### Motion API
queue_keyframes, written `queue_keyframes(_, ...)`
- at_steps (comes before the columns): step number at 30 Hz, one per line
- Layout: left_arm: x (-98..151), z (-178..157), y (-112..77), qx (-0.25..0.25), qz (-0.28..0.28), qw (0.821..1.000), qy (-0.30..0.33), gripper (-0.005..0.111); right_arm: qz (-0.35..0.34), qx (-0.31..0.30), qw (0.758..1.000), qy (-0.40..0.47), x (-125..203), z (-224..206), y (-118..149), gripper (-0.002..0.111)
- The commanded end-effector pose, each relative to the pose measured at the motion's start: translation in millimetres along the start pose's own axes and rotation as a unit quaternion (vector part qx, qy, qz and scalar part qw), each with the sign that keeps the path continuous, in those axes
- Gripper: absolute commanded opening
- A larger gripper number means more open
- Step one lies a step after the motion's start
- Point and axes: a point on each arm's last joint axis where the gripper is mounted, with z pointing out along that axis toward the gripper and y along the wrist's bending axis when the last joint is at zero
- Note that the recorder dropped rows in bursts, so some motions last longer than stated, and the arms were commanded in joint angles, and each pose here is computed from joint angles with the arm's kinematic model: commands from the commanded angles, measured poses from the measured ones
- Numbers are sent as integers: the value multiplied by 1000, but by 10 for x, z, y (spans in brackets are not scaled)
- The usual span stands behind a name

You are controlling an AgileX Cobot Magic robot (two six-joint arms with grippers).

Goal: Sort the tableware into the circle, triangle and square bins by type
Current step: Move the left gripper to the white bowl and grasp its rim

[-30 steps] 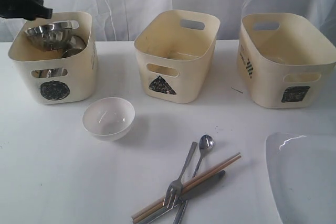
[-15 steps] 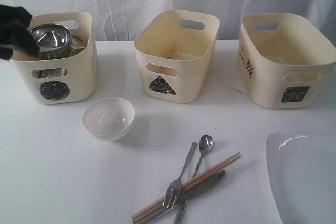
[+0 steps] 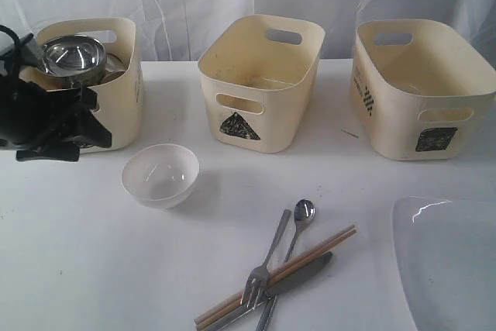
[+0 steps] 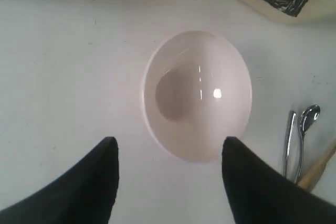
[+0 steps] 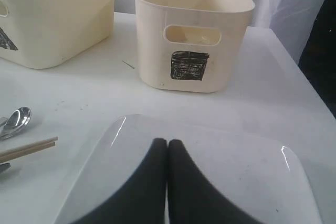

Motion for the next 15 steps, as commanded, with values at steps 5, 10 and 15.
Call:
queue_keyframes(5, 76, 605, -35, -16, 119, 993, 9, 62, 2, 1, 1000, -1, 13, 2, 0, 0)
queue_keyframes(10, 130, 856, 77, -36, 123, 991, 30, 62, 2, 1, 1000, -1, 13, 2, 0, 0)
queue_keyframes(15, 157, 1005, 181, -51, 113, 991, 40, 62, 2, 1, 1000, -1, 13, 2, 0, 0)
